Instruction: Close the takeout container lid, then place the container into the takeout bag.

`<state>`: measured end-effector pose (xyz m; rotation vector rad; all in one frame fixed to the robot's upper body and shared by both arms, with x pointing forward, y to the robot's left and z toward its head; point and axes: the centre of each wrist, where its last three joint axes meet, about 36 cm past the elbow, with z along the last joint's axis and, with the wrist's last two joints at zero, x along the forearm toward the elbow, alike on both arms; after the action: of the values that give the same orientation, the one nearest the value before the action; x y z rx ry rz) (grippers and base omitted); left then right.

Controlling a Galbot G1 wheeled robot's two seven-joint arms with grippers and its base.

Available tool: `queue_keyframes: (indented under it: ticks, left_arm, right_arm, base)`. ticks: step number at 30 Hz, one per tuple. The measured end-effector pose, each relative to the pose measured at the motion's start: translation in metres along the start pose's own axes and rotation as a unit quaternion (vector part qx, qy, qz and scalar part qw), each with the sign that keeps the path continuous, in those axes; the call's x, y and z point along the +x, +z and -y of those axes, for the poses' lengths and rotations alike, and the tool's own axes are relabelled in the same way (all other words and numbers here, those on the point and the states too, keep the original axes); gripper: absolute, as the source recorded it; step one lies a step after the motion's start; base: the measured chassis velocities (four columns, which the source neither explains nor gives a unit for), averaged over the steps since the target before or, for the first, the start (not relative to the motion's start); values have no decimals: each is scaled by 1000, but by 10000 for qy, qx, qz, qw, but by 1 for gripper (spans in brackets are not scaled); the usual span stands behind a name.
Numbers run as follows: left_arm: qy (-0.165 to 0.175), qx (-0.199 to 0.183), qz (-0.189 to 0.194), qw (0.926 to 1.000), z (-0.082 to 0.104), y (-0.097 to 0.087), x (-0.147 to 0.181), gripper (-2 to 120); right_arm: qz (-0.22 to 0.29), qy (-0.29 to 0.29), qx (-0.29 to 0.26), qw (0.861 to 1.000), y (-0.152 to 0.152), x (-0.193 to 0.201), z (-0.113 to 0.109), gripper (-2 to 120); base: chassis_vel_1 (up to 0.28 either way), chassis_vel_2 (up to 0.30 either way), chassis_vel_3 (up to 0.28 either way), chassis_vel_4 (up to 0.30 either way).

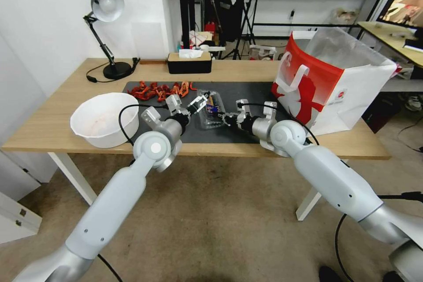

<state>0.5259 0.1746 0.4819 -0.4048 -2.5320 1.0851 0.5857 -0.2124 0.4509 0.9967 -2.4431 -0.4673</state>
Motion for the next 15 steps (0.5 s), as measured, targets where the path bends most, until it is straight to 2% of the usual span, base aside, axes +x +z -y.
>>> queue_keyframes:
  ticks: [2, 8, 15]
  left_arm:
    - [-144, -91, -96, 9998, -1, -4, -6, 100]
    - [-302, -222, -359, 9987, 2, -15, -15, 100]
    - [-474, -302, -489, 9972, 6, -18, -25, 100]
  right_arm:
    - [0, -3, 4, 10000, 0, 0, 0, 0]
    - [0, -7, 7, 10000, 0, 0, 0, 0]
    - [-1, -10, 16, 10000, 0, 0, 0, 0]
  base:
    - [0, 0, 0, 0]
    - [0, 0, 0, 0]
    - [0, 0, 0, 0]
